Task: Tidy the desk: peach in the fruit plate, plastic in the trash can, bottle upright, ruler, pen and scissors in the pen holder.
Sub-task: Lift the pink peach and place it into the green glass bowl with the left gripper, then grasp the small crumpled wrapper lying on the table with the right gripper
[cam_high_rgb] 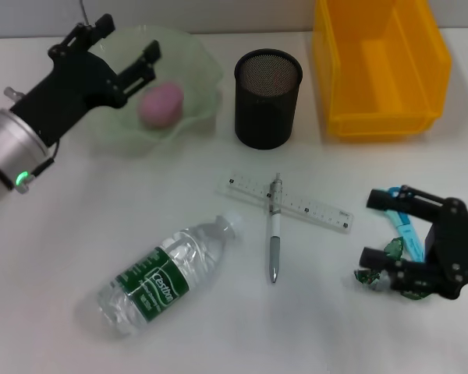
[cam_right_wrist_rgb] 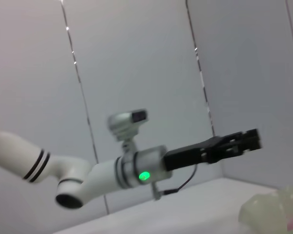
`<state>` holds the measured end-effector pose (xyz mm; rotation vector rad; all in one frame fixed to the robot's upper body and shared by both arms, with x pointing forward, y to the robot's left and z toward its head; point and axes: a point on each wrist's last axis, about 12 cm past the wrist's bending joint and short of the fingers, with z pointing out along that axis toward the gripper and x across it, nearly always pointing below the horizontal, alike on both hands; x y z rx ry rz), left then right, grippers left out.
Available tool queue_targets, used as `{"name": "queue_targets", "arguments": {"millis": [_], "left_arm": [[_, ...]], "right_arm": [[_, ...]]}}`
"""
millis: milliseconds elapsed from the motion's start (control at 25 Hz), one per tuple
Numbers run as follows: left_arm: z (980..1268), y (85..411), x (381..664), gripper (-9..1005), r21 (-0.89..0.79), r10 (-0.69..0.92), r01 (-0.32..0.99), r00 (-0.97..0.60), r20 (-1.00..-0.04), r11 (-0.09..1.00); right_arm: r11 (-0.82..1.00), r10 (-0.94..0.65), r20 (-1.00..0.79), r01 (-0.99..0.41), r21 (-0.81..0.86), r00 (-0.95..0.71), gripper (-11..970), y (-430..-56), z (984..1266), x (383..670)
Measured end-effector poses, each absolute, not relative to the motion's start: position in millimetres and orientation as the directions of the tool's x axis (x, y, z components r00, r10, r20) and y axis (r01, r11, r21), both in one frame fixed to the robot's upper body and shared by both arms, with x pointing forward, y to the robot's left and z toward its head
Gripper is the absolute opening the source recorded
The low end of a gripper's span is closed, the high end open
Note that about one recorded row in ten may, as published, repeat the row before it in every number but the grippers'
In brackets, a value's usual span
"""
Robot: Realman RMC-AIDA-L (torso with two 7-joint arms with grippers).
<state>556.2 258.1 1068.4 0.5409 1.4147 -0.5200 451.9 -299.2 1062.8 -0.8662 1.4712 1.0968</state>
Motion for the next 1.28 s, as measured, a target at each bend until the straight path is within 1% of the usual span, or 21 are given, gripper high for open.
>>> {"name": "queue_targets", "arguments": {"millis": [120,240,320,360,400,480,600,760,880,920,1000,1080,1200,1280], "left_arm": [[1071,249,539,711,0.068,-0.034,0.753,0.119,-0.992,0.655],[1072,237,524,830,0.081,0.007,0.891,0.087,-0.996,0.446],[1071,233,517,842,0.02,0.058,0.947,0.001,-0.998,0.32],[1070,232,516,848,-0.018,0.08,0.957,-0.043,-0.996,0.288],[1070,233,516,854,-0.05,0.099,0.959,-0.08,-0.992,0.279],[1068,236,514,860,-0.08,0.098,0.95,-0.115,-0.989,0.301],[1066,244,511,860,-0.064,0.083,0.936,-0.099,-0.992,0.345],[1065,245,511,860,-0.061,0.083,0.935,-0.095,-0.992,0.35],[1066,245,511,860,-0.069,0.095,0.939,-0.106,-0.99,0.337],[1065,244,511,860,-0.072,0.101,0.94,-0.111,-0.989,0.332],[1065,243,512,860,-0.075,0.11,0.941,-0.117,-0.987,0.329],[1064,242,513,860,-0.073,0.114,0.941,-0.117,-0.987,0.331],[1065,241,514,860,-0.07,0.117,0.941,-0.115,-0.986,0.332],[1065,241,514,860,-0.07,0.117,0.941,-0.114,-0.986,0.332]], "right_arm": [[0.35,0.067,-0.984,-0.919,0.181,-0.168,834,-307,1066,449],[0.411,0.077,-0.986,-0.896,0.169,-0.15,834,-322,1074,448],[0.444,0.073,-0.982,-0.876,0.188,-0.173,834,-332,1081,451],[0.459,0.067,-0.977,-0.863,0.21,-0.202,834,-338,1087,453],[0.472,0.058,-0.97,-0.85,0.236,-0.237,834,-343,1094,457],[0.496,0.022,-0.948,-0.82,0.286,-0.317,834,-353,1108,464],[0.553,-0.069,-0.878,-0.75,0.362,-0.475,834,-361,1132,478],[0.617,-0.287,-0.699,-0.684,0.388,-0.655,835,-343,1159,499],[0.671,-0.421,-0.55,-0.656,0.347,-0.722,834,-320,1178,511],[0.682,-0.458,-0.51,-0.656,0.325,-0.728,834,-313,1185,513],[0.636,-0.568,-0.469,-0.722,0.272,-0.676,833,-293,1198,514],[0.577,-0.653,-0.448,-0.785,0.228,-0.61,832,-280,1202,514],[0.457,-0.783,-0.39,-0.873,0.168,-0.485,831,-259,1197,515],[0.378,-0.837,-0.363,-0.913,0.154,-0.408,831,-249,1191,513]]}}
